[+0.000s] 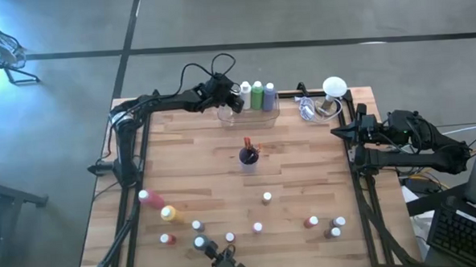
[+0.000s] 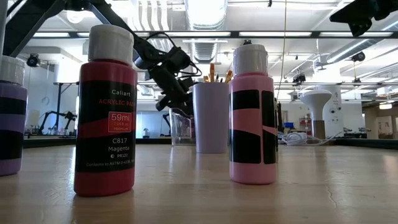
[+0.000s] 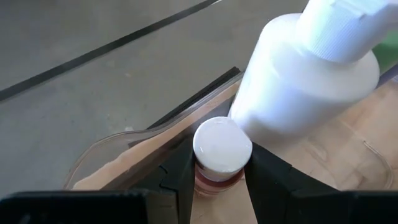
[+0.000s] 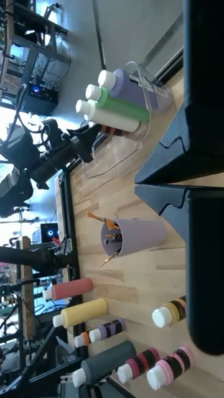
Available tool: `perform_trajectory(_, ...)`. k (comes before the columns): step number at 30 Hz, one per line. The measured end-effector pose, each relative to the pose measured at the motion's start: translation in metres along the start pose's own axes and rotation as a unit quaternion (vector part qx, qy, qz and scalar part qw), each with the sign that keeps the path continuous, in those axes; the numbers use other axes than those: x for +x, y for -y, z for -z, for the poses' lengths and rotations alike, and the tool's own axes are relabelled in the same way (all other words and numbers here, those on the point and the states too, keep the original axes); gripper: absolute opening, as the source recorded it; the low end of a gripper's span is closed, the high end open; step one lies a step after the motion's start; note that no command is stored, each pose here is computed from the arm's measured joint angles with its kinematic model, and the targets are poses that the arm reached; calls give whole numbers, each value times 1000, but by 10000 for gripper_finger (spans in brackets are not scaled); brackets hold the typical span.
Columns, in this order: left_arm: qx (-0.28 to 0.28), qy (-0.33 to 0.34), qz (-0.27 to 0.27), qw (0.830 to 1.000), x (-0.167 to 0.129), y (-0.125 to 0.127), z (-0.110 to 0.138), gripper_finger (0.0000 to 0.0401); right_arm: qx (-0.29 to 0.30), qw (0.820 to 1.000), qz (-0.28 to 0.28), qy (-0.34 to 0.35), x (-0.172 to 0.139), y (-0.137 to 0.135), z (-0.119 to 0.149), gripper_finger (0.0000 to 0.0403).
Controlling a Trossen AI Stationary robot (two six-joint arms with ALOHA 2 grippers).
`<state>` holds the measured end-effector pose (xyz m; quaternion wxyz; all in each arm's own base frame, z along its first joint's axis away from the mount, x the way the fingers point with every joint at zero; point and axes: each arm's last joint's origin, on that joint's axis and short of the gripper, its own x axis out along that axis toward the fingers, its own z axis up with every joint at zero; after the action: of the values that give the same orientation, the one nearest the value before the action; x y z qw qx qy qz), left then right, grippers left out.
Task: Pick & Place Paint Supplies
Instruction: Put the brown black paint bottle into the transparent bin, then put the pink black paint bottle into the transparent bin
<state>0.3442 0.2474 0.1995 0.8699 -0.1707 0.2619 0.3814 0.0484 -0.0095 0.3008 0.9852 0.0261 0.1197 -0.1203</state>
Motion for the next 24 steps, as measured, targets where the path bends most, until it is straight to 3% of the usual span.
perform_trajectory(11,5,0,8,1000,0,1,0,178,0,1000,0,0,0,0,0,8)
perform_trajectory(17,11,2,15,1000,-7,2,-5,190,0,1000,0,0,0,0,0,8)
perform_trajectory(24,16,34,26,999,-49,5,-43,188,0,1000,0,0,0,0,0,8)
